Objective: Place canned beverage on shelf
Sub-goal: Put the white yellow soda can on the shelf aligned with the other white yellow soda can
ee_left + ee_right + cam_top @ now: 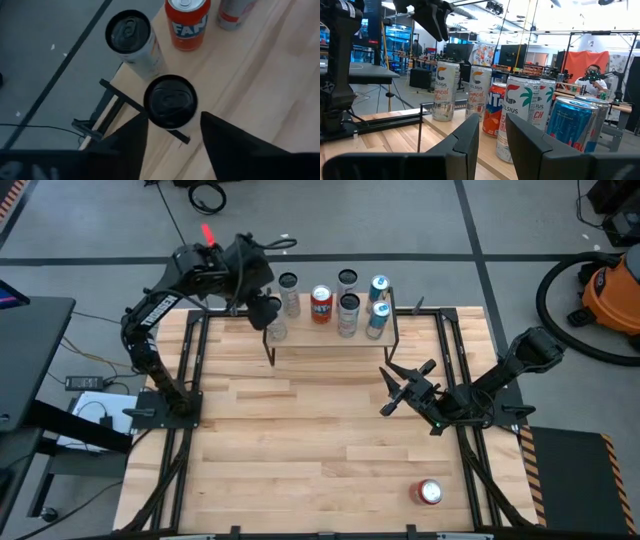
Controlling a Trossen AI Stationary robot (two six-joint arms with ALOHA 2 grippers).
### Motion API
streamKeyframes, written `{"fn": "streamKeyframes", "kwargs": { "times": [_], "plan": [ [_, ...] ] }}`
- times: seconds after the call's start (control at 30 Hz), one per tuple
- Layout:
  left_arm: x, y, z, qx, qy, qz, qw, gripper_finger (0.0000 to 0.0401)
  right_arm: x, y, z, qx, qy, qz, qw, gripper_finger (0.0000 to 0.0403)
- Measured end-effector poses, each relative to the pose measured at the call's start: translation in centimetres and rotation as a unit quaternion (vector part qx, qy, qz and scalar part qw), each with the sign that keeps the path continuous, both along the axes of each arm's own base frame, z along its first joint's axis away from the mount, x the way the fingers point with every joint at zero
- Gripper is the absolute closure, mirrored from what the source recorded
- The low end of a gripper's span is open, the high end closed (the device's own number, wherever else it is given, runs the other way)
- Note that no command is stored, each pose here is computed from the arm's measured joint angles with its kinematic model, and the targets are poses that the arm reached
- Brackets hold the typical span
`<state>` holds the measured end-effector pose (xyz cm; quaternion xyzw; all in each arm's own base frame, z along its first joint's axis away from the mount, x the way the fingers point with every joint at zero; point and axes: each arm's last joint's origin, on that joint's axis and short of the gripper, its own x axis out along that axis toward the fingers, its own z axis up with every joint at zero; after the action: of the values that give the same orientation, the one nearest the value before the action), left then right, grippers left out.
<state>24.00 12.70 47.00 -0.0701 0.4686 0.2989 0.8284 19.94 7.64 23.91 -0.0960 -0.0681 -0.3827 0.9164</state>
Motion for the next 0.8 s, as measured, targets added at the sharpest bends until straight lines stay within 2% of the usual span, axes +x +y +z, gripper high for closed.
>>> {"fn": "streamKeyframes", "kwargs": {
  "times": [0.17, 0.33, 0.53, 0.63, 0.8],
  "plan": [
    [-0.1, -0.2, 0.1, 0.005, -0.002, 0.011, 1.000, 0.0262, 0.0, 0.0, -0.1, 0.000, 0.004, -0.002, 1.000, 0.0297],
    [-1.7, -0.7, 1.2, 0.025, -0.019, 0.031, 0.999, 0.0304, 0.0, 0.0, -0.1, 0.003, 0.009, -0.011, 1.000, 0.0297],
    [-3.5, -1.7, 2.2, 0.015, -0.057, 0.042, 0.997, 0.0364, 0.0, 0.0, -0.1, 0.002, 0.009, -0.010, 1.000, 0.0297],
    [-4.2, -2.3, 1.3, 0.001, -0.045, 0.045, 0.998, 0.0393, 0.0, 0.0, -0.1, 0.002, 0.009, -0.010, 1.000, 0.0297],
    [-5.6, -2.9, -1.9, -0.027, 0.014, 0.051, 0.998, 0.0394, 0.0, 0.0, -0.1, 0.004, 0.007, -0.009, 1.000, 0.0297]
  ]
}}
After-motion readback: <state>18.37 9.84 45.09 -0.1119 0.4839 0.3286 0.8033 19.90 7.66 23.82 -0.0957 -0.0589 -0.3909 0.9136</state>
